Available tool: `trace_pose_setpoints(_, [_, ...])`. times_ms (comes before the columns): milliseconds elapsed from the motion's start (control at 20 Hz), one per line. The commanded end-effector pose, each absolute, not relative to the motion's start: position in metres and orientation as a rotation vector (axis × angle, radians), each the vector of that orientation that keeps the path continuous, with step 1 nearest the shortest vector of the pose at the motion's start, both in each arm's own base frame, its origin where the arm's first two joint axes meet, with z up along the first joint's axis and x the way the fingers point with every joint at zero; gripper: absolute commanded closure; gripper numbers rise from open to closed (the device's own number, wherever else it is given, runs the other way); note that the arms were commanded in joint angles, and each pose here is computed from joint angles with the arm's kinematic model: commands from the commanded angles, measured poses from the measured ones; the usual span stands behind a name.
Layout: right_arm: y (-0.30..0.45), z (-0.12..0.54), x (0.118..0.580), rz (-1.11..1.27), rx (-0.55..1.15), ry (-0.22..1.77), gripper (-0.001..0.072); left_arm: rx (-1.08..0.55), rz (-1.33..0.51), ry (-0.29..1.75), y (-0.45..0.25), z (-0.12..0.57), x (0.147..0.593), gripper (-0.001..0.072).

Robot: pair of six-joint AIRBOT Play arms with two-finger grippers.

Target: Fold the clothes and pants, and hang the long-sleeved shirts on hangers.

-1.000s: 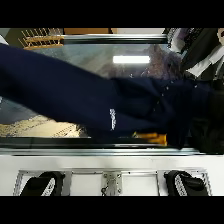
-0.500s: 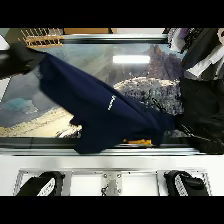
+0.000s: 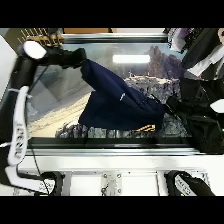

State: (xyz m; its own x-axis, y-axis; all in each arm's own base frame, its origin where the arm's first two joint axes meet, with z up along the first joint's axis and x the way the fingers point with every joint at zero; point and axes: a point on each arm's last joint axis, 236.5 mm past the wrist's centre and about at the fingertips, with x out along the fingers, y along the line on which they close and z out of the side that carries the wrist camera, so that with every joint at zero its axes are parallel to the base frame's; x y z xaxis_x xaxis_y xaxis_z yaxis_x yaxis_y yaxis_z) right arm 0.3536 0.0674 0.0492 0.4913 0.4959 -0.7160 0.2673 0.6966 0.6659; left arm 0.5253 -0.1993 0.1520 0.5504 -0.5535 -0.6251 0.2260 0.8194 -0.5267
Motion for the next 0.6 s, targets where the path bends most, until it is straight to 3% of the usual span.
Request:
trace_pose_setpoints(0, [0.045, 0.044, 0.414, 0.12, 0.834, 0.931, 0.0309, -0.402, -0.492, 0.903, -0.22, 0.114, 0.558, 0.0348])
trace_pose_setpoints(50, [0.033, 0.053, 0.431, 0.092, 0.827, 0.865, 0.0113, -0.404, -0.489, 0.895, -0.218, 0.112, 0.566, -0.0012])
trace_pose_setpoints(300, [-0.026, 0.131, 0.45, 0.036, 0.756, 0.62, 0.0088, -0.508, -0.355, 0.9, -0.144, 0.13, 0.57, 0.0034])
trace_pose_setpoints(550, [-0.017, 0.143, 0.377, 0.066, 0.537, 0.761, 0.0089, -0.535, -0.179, 1.114, -0.068, 0.062, 0.479, 0.0043])
